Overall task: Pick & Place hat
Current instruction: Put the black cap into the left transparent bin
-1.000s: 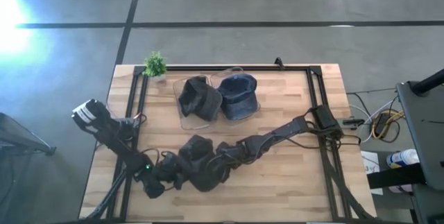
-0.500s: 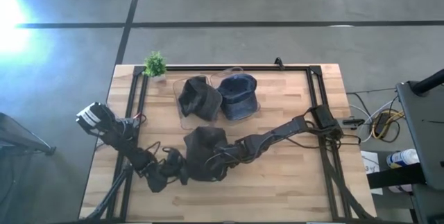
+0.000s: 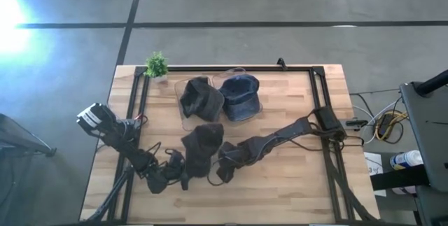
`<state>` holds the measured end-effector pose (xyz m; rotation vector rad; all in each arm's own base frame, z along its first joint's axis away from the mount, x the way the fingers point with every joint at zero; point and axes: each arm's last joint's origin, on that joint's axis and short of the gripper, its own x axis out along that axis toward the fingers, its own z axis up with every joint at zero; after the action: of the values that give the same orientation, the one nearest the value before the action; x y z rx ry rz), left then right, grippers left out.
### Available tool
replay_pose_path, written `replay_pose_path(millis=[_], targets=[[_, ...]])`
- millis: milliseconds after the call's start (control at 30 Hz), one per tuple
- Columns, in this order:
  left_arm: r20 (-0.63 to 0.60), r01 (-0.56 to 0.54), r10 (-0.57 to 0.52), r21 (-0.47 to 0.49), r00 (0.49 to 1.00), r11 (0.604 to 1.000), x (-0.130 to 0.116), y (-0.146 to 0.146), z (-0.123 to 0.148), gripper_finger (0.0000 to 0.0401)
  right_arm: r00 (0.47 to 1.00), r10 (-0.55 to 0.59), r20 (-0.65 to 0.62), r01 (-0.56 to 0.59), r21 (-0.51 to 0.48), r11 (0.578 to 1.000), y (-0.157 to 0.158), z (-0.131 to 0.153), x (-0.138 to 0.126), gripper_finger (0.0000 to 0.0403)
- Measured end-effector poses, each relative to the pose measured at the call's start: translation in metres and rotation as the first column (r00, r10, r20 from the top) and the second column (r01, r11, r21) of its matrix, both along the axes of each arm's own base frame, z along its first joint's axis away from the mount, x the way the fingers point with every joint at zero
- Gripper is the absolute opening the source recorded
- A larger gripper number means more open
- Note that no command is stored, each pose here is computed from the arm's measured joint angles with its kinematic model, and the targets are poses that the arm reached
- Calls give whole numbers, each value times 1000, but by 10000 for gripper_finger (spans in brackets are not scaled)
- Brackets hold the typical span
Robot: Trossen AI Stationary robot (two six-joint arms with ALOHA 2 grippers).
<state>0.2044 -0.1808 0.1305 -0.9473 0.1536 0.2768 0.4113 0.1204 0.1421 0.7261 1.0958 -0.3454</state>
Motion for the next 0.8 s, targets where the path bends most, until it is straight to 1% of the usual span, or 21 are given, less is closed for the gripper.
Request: replay_pose_path(millis=[33,67,167,300,467,567,667,800], targets=[[1,-5,5,2,1000,1000,0,0,0,21,1000,3,-5,-3,-15,1000,2,2,-2,231],[3,-9,9,2,1000,1000,0,0,0,14,1000,5,-7,-5,-29,1000,4,4,-4,231],[35,-8,8,-11,999,1000,1,-1,5,13,1000,9,7,-8,-68,998,8,12,-8,231],[135,-3,5,-11,991,1000,2,-2,24,7,1000,21,15,-20,-104,994,13,20,-14,230],[244,-68,61,21,968,997,-1,8,53,7,999,10,31,-5,-155,988,17,38,-23,224],[303,-117,100,39,948,992,-2,23,68,7,999,0,44,7,-174,985,17,50,-30,219],[372,-159,128,53,919,986,-1,48,79,6,999,-18,48,26,-183,983,15,60,-35,215],[486,-148,101,58,868,987,5,87,87,6,998,-37,52,46,-188,981,14,63,-38,214]])
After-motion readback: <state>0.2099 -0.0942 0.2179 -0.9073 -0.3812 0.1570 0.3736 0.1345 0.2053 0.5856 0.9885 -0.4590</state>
